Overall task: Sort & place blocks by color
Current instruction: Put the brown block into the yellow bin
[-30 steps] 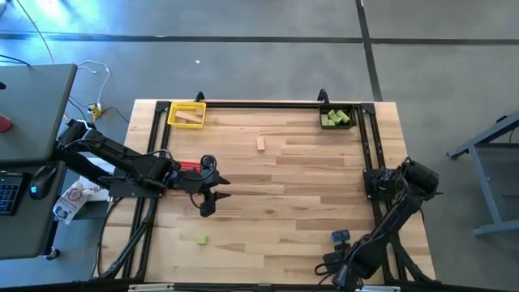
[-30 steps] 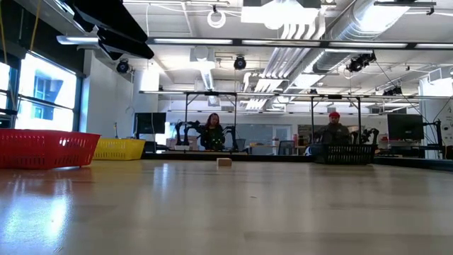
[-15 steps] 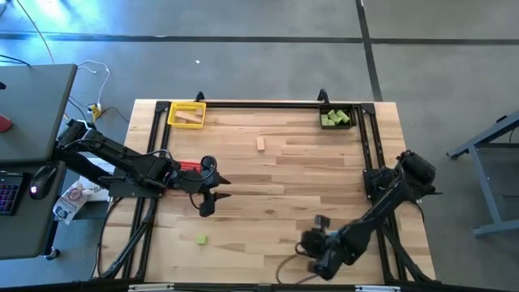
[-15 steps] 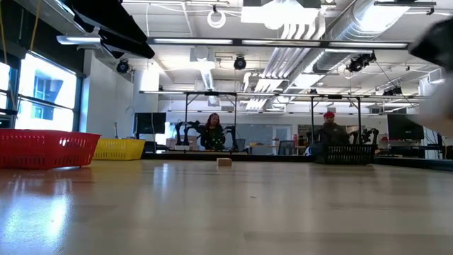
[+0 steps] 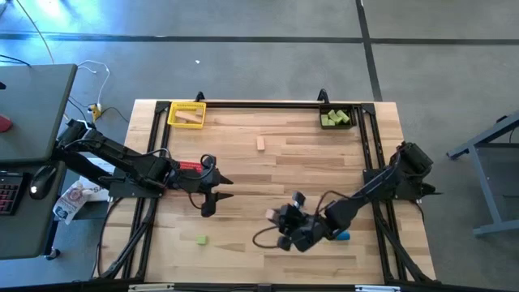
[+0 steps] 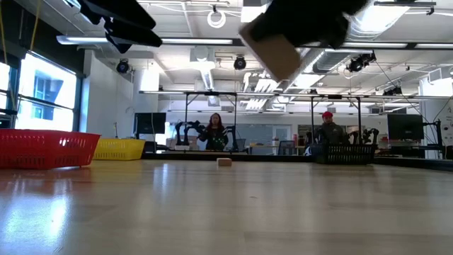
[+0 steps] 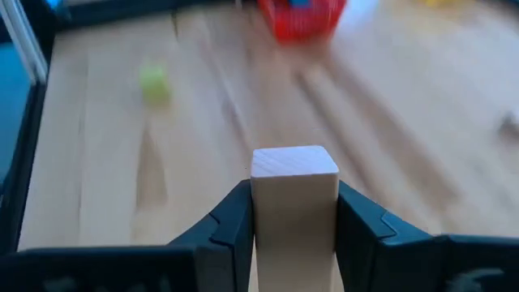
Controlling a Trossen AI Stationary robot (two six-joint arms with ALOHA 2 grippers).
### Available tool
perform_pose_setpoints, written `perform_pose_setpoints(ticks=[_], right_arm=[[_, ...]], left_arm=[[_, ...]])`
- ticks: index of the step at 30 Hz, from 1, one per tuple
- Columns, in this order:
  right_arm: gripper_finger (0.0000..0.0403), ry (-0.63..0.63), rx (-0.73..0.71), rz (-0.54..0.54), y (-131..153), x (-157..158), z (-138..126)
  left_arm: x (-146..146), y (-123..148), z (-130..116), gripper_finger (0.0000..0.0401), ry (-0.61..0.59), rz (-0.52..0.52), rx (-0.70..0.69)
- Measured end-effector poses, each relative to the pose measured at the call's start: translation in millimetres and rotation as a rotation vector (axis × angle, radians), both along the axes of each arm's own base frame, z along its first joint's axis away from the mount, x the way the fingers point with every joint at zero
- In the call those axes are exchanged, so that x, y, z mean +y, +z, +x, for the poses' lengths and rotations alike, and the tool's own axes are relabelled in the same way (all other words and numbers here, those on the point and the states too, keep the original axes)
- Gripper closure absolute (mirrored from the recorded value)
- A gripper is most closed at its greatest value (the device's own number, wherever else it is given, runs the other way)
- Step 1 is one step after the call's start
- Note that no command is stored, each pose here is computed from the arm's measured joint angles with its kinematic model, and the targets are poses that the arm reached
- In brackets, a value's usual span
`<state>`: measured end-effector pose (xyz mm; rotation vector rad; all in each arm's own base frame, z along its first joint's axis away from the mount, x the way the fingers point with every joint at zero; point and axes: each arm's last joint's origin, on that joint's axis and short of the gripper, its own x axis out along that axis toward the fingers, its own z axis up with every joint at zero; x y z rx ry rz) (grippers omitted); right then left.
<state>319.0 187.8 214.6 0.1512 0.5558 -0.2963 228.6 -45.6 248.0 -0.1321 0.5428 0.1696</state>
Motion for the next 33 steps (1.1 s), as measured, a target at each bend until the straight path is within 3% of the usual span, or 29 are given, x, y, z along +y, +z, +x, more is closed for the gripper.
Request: perform_pose_setpoints(ticks=[14,33], right_arm=[[0.0299,0.05,-0.317,-0.293,44.7,-37.3,41.7],[0.0299,0.141,-0.503,-0.206,62.7,-74.7,61.9]], left_arm=[[-1.1,8.2,4.7,0.0217,0.0,-0.023,-0.097],[-2.5,21.2,10.2,0.0217,-0.041,0.03,-0.232]])
